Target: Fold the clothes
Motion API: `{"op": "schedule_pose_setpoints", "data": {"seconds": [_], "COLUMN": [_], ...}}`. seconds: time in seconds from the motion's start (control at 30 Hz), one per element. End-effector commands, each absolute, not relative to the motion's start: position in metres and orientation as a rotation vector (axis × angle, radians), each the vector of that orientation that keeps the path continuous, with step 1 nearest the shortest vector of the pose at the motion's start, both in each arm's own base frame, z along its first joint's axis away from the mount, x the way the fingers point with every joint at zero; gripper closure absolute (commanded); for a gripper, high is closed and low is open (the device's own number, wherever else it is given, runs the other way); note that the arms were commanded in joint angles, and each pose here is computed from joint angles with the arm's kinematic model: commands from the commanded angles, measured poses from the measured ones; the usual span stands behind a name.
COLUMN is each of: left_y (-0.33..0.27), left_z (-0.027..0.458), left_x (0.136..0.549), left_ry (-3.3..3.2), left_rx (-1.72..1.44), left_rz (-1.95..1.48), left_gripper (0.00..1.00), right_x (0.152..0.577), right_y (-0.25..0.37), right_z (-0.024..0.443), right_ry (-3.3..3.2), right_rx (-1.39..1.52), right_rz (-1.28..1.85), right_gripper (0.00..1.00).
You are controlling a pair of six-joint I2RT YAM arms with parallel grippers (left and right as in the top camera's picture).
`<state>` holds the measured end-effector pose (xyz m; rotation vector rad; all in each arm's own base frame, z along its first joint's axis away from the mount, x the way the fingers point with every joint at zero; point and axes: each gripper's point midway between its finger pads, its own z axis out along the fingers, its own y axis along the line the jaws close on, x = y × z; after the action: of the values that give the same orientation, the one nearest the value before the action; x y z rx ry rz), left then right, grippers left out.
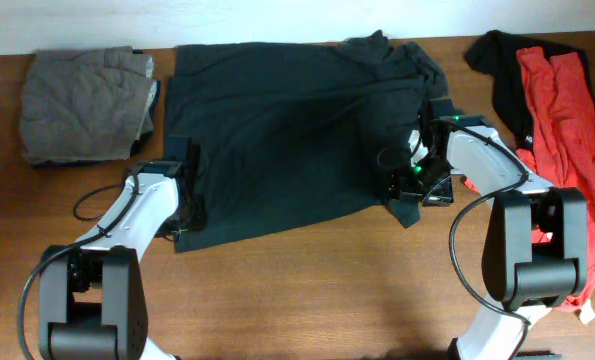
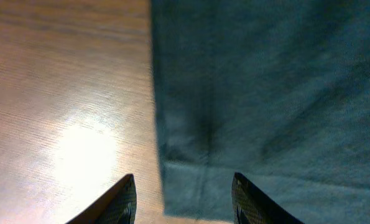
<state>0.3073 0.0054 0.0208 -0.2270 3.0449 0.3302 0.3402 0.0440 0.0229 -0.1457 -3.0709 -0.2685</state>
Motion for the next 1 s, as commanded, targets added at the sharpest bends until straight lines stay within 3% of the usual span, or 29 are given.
{"op": "schedule_pose_setpoints", "data": {"seconds": [0.0, 0.4, 0.6, 0.97], "left_y": [-0.003, -0.005, -0.024, -0.024], "left_z": [0.008, -0.007, -0.029, -0.031], "left_x": [0.297, 0.28, 0.269, 0.268], "left_ry": [3.096, 3.137, 3.141, 3.141], "left_rx": [-0.138, -0.137, -0.14, -0.14], "left_rz": [0.259, 0.233, 0.049, 0.042], "left_gripper": [0.5, 0.5, 0.58, 0.97], "right_x": [0.339, 0.339, 0.339, 0.336], "right_y": [0.045, 0.045, 0.045, 0.045], "right_z": [0.025, 0.025, 0.025, 0.025], "right_ry": [-3.078, -3.079, -3.078, -3.067], "right_rx": [-0.114, -0.104, -0.103, -0.105], "right_rz": [-0.261, -0.261, -0.261, -0.259], "right_gripper": [0.21, 0.21, 0.21, 0.21]}}
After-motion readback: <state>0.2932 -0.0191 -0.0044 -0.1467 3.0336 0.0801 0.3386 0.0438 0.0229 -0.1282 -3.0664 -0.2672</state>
